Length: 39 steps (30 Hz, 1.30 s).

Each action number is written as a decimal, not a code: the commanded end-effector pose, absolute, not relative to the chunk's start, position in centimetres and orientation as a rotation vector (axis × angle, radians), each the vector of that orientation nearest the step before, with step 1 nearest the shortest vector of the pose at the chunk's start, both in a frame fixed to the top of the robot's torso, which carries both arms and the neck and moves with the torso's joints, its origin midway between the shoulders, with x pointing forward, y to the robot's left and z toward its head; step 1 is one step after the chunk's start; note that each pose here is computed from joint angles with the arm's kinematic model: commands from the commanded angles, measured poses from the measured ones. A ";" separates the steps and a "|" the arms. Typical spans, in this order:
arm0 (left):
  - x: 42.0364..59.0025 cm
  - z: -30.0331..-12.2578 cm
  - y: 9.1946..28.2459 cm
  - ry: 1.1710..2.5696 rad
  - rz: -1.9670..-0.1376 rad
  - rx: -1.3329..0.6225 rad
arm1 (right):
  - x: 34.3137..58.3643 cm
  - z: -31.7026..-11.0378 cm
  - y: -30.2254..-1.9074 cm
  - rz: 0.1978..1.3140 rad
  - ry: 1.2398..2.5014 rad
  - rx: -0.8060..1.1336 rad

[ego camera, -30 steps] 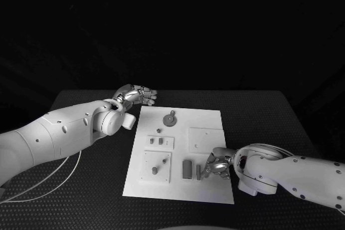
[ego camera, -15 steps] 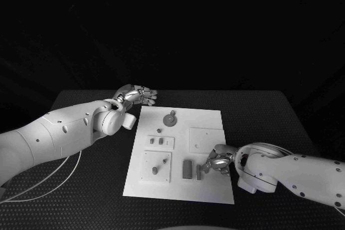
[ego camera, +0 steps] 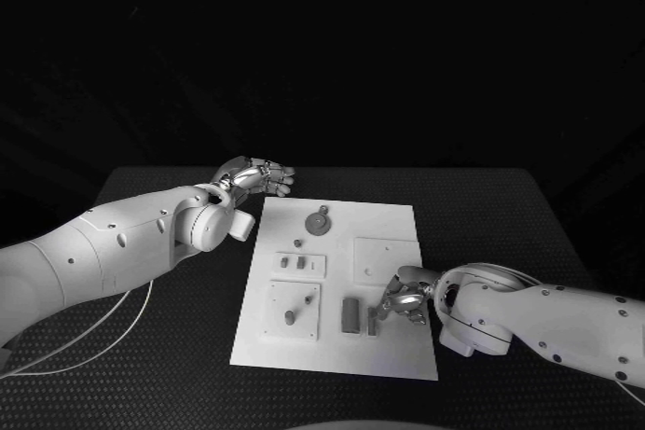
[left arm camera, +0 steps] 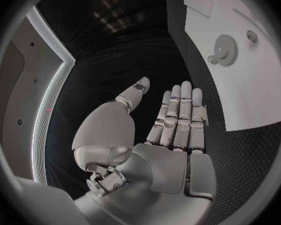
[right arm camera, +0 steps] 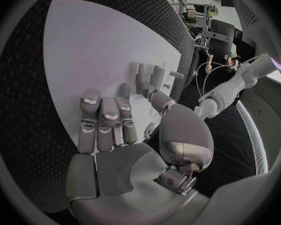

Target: Assemble the parts on the task board

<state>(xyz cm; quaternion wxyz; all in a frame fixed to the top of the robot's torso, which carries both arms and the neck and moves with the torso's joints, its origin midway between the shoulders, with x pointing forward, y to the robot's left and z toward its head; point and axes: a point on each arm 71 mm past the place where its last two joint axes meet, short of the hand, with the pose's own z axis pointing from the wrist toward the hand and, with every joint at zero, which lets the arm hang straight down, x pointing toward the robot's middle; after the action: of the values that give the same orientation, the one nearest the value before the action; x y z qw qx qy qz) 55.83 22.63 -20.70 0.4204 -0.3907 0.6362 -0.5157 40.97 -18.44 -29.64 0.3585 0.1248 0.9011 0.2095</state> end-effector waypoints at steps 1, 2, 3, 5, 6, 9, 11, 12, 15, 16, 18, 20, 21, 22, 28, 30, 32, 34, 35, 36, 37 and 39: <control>55.8 -20.6 22.3 1.600 -1.313 -0.969 | 40.8 -30.0 -18.3 0.518 2.339 0.291; 55.8 -20.6 22.3 1.601 -1.313 -0.969 | 40.8 -30.0 -18.3 0.514 2.341 0.290; 55.8 -20.6 22.3 1.601 -1.313 -0.969 | 40.9 -30.0 -18.3 0.509 2.342 0.288; 55.8 -20.6 22.4 1.601 -1.312 -0.969 | 40.9 -30.1 -18.3 0.502 2.339 0.280; 55.8 -20.6 22.3 1.601 -1.312 -0.969 | 40.9 -30.1 -18.3 0.498 2.339 0.277; 55.8 -20.6 22.3 1.601 -1.313 -0.968 | 41.0 -30.1 -18.3 0.495 2.337 0.276; 55.8 -20.6 22.3 1.601 -1.313 -0.968 | 41.0 -30.1 -18.3 0.494 2.335 0.276; 55.8 -20.6 22.3 1.601 -1.313 -0.968 | 41.0 -30.1 -18.3 0.494 2.333 0.276; 55.8 -20.6 22.3 1.601 -1.313 -0.968 | 41.0 -30.1 -18.2 0.497 2.332 0.276; 55.8 -20.6 22.3 1.601 -1.313 -0.968 | 41.0 -30.1 -18.2 0.498 2.331 0.275; 55.8 -20.6 22.3 1.601 -1.312 -0.969 | 41.1 -30.1 -18.3 0.497 2.329 0.277; 55.8 -20.6 22.3 1.601 -1.313 -0.968 | 41.1 -30.1 -18.3 0.496 2.329 0.278; 55.8 -20.6 22.3 1.601 -1.313 -0.968 | 41.1 -30.1 -18.3 0.496 2.328 0.279; 55.8 -20.6 22.3 1.601 -1.313 -0.968 | 41.1 -30.1 -18.3 0.496 2.327 0.280; 55.8 -20.6 22.3 1.602 -1.314 -0.968 | 41.2 -30.0 -18.5 0.506 2.315 0.290; 55.8 -20.6 22.3 1.601 -1.314 -0.967 | 41.2 -30.0 -18.6 0.517 2.315 0.309; 55.8 -20.6 22.4 1.599 -1.313 -0.967 | 41.2 -30.0 -18.9 0.542 2.309 0.333; 55.8 -20.6 22.4 1.598 -1.313 -0.967 | 41.2 -30.0 -19.2 0.563 2.315 0.349; 55.8 -20.6 22.4 1.597 -1.312 -0.968 | 41.2 -29.9 -19.3 0.576 2.312 0.357; 55.8 -20.6 22.4 1.596 -1.312 -0.967 | 41.4 -29.7 -19.4 0.593 2.306 0.372; 55.8 -20.6 22.4 1.596 -1.312 -0.967 | 41.6 -29.4 -19.5 0.612 2.297 0.378; 55.8 -20.5 22.5 1.592 -1.312 -0.966 | 42.0 -29.0 -19.7 0.637 2.280 0.395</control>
<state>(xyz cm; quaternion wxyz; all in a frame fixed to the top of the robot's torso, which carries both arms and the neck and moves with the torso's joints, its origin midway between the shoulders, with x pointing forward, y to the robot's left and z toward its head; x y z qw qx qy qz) 55.85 22.68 -20.71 0.4203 -0.3909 0.6365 -0.5153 41.85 -19.86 -29.28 0.3682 0.1413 0.8930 0.2169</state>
